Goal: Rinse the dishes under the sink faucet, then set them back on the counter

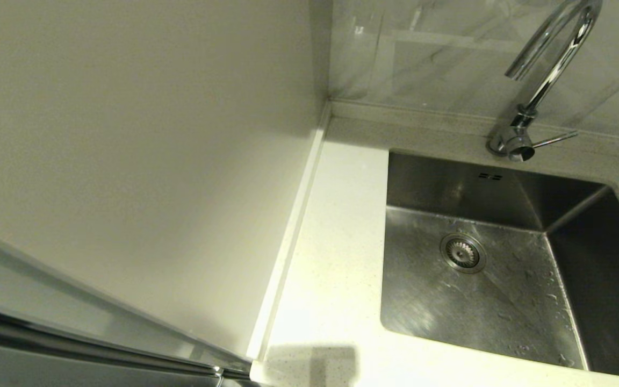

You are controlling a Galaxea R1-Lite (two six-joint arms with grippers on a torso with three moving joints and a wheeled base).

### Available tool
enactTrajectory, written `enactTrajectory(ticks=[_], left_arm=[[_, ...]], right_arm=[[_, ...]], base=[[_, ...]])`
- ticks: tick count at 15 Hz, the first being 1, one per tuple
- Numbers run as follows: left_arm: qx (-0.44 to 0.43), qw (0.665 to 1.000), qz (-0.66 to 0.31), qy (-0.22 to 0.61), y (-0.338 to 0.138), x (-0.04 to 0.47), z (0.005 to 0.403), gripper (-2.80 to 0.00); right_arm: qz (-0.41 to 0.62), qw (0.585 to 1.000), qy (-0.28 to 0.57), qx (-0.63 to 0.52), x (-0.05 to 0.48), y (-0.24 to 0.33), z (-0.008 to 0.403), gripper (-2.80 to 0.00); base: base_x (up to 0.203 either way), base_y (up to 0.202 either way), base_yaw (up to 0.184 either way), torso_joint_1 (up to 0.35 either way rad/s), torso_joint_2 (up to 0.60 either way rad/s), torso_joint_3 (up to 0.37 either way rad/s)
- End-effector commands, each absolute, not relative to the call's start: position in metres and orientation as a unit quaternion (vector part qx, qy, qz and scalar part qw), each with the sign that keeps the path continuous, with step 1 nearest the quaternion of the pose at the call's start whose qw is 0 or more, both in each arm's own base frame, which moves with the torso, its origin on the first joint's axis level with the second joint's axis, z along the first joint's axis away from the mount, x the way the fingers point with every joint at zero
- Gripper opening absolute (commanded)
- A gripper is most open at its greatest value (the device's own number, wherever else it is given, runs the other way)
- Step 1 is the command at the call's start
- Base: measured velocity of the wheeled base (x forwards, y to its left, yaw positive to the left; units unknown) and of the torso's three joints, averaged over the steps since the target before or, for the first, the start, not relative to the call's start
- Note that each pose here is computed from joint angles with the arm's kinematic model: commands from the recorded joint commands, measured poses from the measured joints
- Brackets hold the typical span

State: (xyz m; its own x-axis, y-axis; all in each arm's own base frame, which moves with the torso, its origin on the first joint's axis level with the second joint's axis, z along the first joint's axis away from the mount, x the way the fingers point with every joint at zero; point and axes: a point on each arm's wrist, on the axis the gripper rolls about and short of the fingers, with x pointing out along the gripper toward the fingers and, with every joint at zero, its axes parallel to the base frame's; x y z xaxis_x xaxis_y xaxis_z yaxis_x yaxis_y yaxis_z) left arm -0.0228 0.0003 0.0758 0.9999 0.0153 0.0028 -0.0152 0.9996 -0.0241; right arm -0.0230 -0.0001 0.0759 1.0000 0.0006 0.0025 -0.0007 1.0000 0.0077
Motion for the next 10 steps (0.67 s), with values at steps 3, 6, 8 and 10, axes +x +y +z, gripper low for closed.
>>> enactTrajectory(ticks=[3,6,8,10], left_arm=[[-0.012,1.000,0.008,-0.003,0.0004,-0.0230,0.0757,-2.80],[-0.012,1.000,0.008,-0.003,0.0004,-0.0230,0.0757,-2.80],[-0.012,1.000,0.008,-0.003,0.0004,-0.0230,0.0757,-2.80],[-0.012,1.000,0.008,-0.003,0.0004,-0.0230,0.0757,-2.80]], right_arm=[[0.000,1.000,-0.001,0.004,-0.0229,-0.0001,0.0759,-2.80],[0.000,1.000,0.000,0.004,-0.0227,-0.0001,0.0757,-2.80],[0.000,1.000,-0.002,0.003,-0.0229,-0.0001,0.0761,-2.80],[0.000,1.000,0.000,0.005,-0.0228,-0.0001,0.0756,-2.80]], base=[[0.000,0.000,0.000,0.000,0.00,0.000],[0.000,0.000,0.000,0.000,0.00,0.000],[0.000,0.000,0.000,0.000,0.00,0.000],[0.000,0.000,0.000,0.000,0.00,0.000]])
